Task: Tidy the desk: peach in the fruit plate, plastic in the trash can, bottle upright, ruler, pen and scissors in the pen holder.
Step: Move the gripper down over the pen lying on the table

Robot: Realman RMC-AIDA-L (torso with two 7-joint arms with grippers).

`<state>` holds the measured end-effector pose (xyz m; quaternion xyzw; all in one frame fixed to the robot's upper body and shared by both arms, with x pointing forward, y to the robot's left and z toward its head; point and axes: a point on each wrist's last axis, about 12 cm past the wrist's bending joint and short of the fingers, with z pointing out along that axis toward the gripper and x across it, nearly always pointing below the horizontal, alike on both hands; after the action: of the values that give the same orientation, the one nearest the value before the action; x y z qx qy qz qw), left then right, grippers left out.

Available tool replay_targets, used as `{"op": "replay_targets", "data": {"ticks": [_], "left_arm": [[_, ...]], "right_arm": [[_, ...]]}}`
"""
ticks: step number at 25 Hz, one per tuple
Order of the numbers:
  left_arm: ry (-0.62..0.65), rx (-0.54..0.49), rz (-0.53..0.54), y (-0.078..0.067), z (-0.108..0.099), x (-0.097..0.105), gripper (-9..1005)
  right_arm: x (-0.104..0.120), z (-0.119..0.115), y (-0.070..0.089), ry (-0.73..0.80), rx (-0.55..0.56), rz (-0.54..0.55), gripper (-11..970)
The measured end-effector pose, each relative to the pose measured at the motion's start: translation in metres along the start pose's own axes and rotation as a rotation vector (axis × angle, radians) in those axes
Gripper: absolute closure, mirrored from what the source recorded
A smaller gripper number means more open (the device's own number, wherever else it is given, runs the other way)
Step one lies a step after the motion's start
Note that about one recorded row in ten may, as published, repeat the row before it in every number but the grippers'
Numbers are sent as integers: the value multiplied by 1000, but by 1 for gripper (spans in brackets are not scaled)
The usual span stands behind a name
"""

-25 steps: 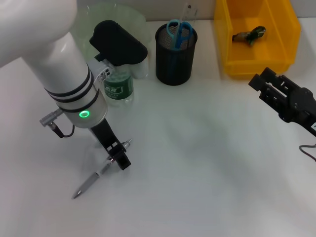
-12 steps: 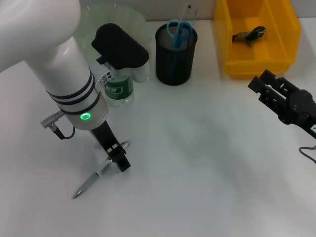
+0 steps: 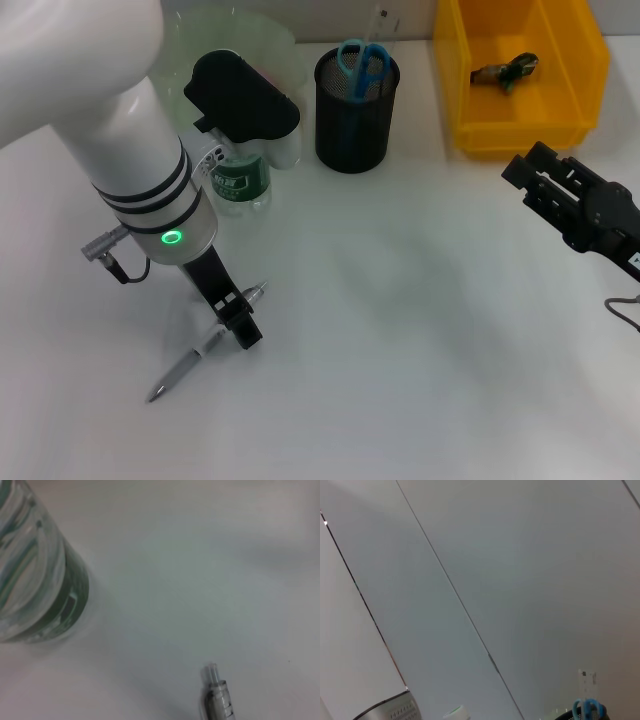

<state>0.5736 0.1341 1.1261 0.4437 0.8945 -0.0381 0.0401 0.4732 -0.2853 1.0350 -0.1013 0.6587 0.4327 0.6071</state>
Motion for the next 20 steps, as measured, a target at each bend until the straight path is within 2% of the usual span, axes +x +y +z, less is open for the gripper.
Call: {"op": "replay_targets", "data": {"ticks": [17,20], "left_arm": [[11,-16,43,-5,1,-4,287],[12,-17,43,-5,1,-4,324]], "right_arm": [[-1,0,-1,-4,5,-1,397],[-1,0,-1,-4,5,-1,397]]}}
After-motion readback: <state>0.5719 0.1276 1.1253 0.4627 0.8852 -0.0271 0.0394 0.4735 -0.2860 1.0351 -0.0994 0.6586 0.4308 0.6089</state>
